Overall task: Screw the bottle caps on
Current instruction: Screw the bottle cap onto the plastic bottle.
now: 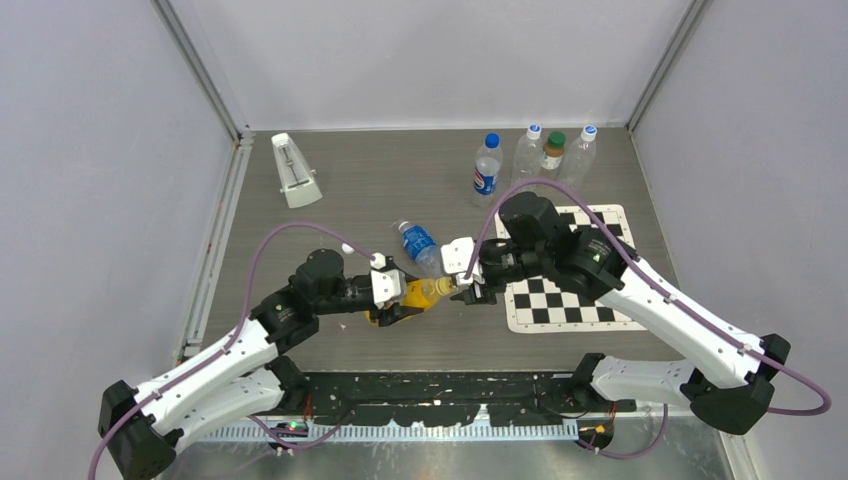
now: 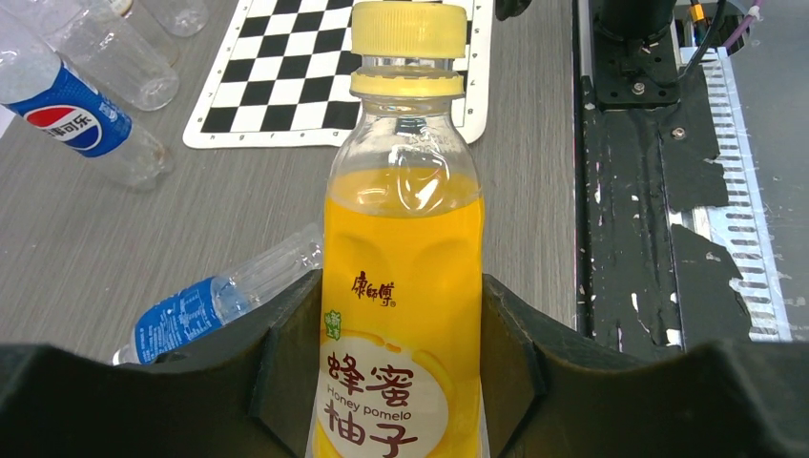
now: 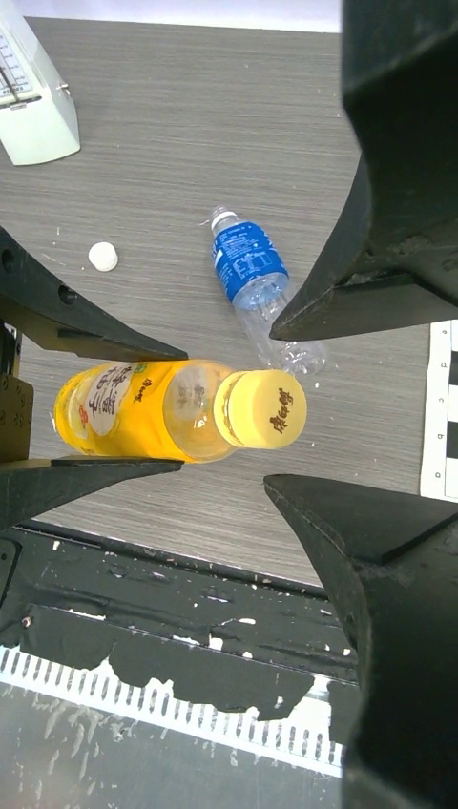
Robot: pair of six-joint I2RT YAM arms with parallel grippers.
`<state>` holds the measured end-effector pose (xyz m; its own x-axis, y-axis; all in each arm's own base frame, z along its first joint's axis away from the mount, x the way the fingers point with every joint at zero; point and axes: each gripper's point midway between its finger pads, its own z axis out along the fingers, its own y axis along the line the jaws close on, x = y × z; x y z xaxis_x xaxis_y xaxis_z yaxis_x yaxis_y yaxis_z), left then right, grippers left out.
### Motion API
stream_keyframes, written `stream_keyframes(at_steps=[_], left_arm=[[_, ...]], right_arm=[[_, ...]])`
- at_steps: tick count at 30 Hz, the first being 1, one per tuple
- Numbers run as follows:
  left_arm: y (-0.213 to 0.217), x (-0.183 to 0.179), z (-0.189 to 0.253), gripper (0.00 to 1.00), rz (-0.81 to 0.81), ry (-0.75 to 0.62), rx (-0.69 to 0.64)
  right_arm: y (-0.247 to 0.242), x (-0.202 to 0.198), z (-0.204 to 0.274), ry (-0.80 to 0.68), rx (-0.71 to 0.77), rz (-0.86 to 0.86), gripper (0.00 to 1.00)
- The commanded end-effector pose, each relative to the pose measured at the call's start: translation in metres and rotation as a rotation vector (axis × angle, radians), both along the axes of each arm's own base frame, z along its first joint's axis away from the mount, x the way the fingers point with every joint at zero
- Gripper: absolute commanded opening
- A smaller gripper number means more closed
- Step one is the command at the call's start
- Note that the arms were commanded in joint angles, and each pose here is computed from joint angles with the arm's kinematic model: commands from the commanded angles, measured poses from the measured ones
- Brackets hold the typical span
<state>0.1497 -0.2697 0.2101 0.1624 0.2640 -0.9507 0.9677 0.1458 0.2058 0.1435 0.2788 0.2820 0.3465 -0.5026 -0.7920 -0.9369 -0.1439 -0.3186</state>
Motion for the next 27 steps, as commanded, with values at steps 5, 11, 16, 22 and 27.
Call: stream_keyframes(at_steps=[5,11,16,22,27], left_arm=[[-0.007,-0.004,0.028,0.00,-0.045,-0.038,-0.060],[-0.008,-0.006,0.028,0.00,-0.052,-0.035,-0.061],[-0.008,-0.006,0.029,0.00,-0.056,-0.035,-0.064],[-0.007,-0.007,0.030,0.00,-0.057,-0.042,-0.068],[-0.006,-0.005,0.033,0.00,-0.050,-0.063,-0.077]], right_arm=[[0.008,0.000,0.016,-0.028,0.048,0.019,0.51],[0.009,-0.002,0.013,-0.016,0.041,0.027,0.47],[0.011,-0.004,0.011,-0.005,0.032,0.037,0.46],[0.012,-0.006,0.007,0.011,0.022,0.037,0.40],[0.013,-0.006,0.005,0.059,0.023,0.006,0.23]])
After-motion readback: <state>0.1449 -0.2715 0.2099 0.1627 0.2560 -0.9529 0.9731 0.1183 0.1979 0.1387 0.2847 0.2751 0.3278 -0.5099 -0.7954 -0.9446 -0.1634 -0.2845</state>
